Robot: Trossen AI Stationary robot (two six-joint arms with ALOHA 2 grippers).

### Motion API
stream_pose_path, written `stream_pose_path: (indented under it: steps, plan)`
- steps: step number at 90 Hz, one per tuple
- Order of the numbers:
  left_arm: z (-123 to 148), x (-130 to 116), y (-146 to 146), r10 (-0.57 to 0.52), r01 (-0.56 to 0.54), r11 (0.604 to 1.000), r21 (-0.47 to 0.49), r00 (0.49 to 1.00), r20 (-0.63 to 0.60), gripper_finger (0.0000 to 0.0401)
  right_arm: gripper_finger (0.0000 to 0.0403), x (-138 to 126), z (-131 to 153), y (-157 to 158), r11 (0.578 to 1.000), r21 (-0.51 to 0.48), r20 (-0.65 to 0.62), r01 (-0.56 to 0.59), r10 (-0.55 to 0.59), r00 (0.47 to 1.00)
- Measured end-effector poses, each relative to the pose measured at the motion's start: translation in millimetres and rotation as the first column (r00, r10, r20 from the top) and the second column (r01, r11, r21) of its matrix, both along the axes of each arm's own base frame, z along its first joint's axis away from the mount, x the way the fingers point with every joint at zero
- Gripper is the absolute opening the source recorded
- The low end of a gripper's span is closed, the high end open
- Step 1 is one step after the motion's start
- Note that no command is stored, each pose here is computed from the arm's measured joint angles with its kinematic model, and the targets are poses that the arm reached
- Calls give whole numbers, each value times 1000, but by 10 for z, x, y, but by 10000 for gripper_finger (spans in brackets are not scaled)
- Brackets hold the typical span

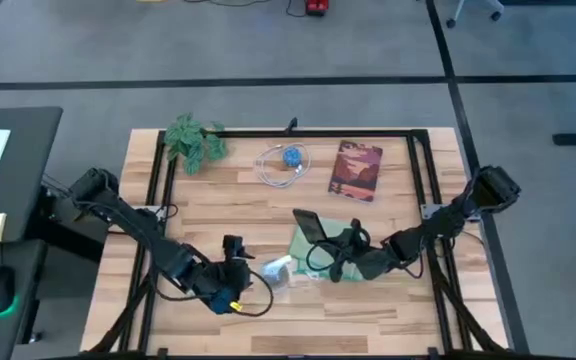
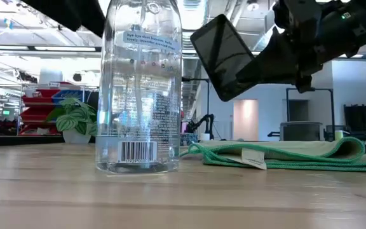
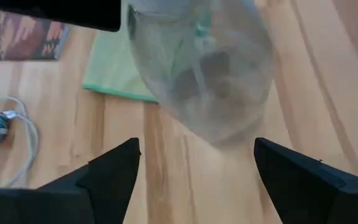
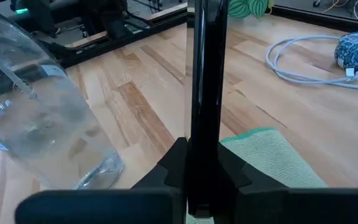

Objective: Apply microfiber cloth
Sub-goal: Spray the front of the black cellphone with the spray bottle

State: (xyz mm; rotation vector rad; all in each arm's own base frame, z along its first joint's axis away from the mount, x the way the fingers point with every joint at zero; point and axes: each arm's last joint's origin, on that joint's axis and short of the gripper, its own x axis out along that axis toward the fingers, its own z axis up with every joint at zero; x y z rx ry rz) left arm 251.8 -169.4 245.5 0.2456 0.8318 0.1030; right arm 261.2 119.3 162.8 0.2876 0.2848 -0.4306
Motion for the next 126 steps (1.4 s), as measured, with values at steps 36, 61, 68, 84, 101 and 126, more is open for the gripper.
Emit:
stream_pose_path:
  steps: [36, 61, 68, 84, 101, 126]
  plan:
    - [-208, 186, -283, -25, 64, 957, -284, 990, 140, 292, 21, 0, 0, 0, 1000, 0, 1, 0, 0, 1000]
    - [-174, 139, -371, 5, 46, 973, -224, 975, 221, 292, 21, 0, -1, 1, 1000, 3, -2, -6, 6, 1000]
    - [-168, 162, -346, -23, 64, 982, -177, 973, 229, 292, 21, 0, -2, 2, 1000, 3, -2, -6, 6, 1000]
    - [-61, 337, -250, -77, 116, 988, -99, 939, 335, 292, 21, 0, -2, 2, 1000, 3, -2, -7, 7, 1000]
    - [8, 464, -125, -76, 98, 995, -34, 915, 396, 292, 21, 1, -3, 5, 1000, 9, -5, -18, 18, 1000]
    - [96, 561, -64, -116, 148, 988, -35, 878, 464, 260, 21, 1, -5, 6, 1000, 11, -7, -22, 22, 1000]
